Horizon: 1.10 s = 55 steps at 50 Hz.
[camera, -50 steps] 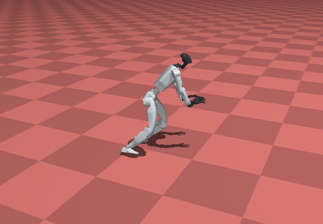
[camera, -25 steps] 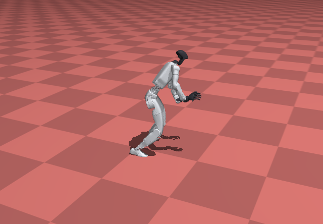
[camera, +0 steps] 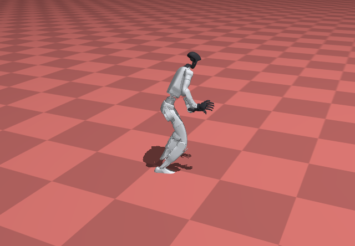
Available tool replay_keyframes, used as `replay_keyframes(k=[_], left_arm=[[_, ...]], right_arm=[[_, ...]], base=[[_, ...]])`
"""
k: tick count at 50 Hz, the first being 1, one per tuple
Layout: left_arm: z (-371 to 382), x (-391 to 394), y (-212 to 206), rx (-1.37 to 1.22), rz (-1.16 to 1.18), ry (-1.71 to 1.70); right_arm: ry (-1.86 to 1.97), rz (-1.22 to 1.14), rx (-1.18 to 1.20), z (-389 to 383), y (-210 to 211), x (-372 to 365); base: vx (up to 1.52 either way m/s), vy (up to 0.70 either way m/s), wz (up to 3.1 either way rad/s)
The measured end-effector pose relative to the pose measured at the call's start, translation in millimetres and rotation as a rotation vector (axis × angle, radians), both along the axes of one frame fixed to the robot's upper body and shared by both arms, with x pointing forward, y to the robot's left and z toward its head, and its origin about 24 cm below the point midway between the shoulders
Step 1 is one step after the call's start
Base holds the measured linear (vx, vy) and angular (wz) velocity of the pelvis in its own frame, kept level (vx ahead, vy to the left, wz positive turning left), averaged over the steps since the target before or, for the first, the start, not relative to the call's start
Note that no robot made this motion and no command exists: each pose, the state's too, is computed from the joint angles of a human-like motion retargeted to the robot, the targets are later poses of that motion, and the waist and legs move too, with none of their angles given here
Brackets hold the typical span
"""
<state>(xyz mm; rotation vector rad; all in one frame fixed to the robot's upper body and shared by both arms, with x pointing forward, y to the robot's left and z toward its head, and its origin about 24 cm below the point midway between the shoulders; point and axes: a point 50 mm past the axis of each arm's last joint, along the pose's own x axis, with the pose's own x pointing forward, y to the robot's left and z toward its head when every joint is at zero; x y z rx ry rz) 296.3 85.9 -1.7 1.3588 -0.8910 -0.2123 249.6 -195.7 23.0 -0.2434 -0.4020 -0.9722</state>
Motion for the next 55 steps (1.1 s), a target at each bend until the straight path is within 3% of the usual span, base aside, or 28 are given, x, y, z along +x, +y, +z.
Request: replay_keyframes(k=[15,55], left_arm=[[-42.9,-34.9,6.9,0.055,0.022,0.222],[-70.4,-71.6,54.6,-0.108,0.327,0.278]], right_arm=[[0.186,0.268,0.017,-24.8,44.6,9.4],[0.253,0.446,0.049,-22.5,103.9,29.4]], base=[[-0.01,-0.03,0.31],[0.00,0.00,0.03]])
